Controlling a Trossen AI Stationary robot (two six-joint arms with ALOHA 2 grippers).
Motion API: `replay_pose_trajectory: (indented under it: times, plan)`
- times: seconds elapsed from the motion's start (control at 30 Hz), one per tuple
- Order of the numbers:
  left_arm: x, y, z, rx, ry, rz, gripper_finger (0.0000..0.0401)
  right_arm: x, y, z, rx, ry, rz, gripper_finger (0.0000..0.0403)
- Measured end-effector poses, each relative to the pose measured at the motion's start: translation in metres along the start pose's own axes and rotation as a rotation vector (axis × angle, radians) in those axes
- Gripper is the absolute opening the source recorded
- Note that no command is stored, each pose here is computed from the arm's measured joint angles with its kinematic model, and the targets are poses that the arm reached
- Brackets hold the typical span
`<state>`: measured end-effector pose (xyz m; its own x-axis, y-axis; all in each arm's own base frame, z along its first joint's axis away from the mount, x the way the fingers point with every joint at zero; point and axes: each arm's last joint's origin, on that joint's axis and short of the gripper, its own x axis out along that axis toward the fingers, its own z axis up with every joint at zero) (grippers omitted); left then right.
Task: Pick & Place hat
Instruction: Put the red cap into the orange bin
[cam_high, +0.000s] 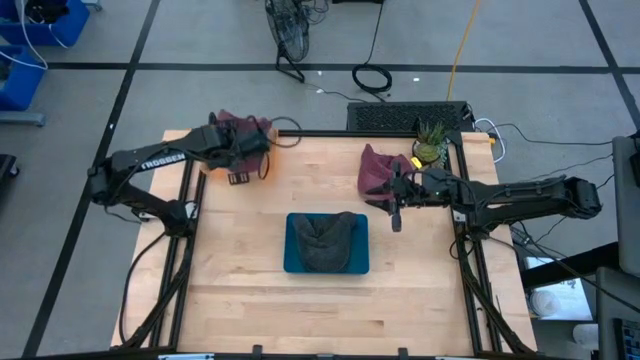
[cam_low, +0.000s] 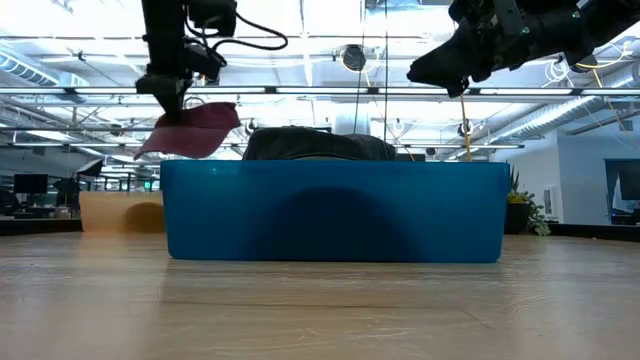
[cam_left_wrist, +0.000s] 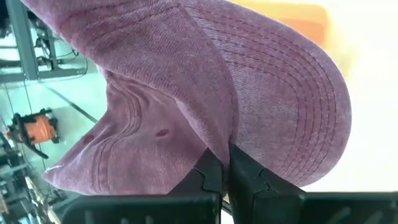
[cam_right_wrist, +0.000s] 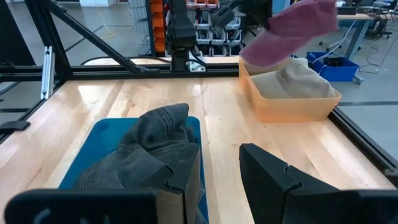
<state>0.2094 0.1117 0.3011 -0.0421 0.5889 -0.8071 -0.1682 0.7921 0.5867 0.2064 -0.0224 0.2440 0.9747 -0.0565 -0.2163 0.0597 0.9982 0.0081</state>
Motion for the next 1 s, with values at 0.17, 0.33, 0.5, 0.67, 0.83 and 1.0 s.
replay_pose_trajectory:
  times: [0.17, 0.33, 0.5, 0.67, 0.83, 1.0]
  plan:
    - [0.011, 0.016, -0.001, -0.047, -0.018, -0.025, 0.0021, 0.0, 0.0, -0.001, 0.0, 0.011, 0.0, 0.01]
    - [0.03, 0.016, -0.007, -0.028, -0.024, -0.122, 0.0007, 0.0, 0.0, -0.003, -0.004, 0.031, 0.001, 0.01]
    - [0.054, 0.009, -0.014, 0.009, 0.016, -0.108, 0.0025, 0.0, 0.0, -0.003, -0.007, 0.031, 0.0, 0.01]
    - [0.078, 0.003, -0.019, -0.01, 0.005, -0.076, 0.002, 0.0, 0.0, -0.003, -0.009, 0.031, -0.001, 0.01]
    - [0.092, -0.001, -0.023, -0.031, 0.004, -0.065, 0.0012, 0.0, 0.0, -0.003, -0.01, 0.03, -0.001, 0.01]
    - [0.094, 0.0, -0.025, -0.034, 0.038, -0.006, 0.0059, 0.0, 0.0, -0.003, -0.018, 0.03, -0.002, 0.01]
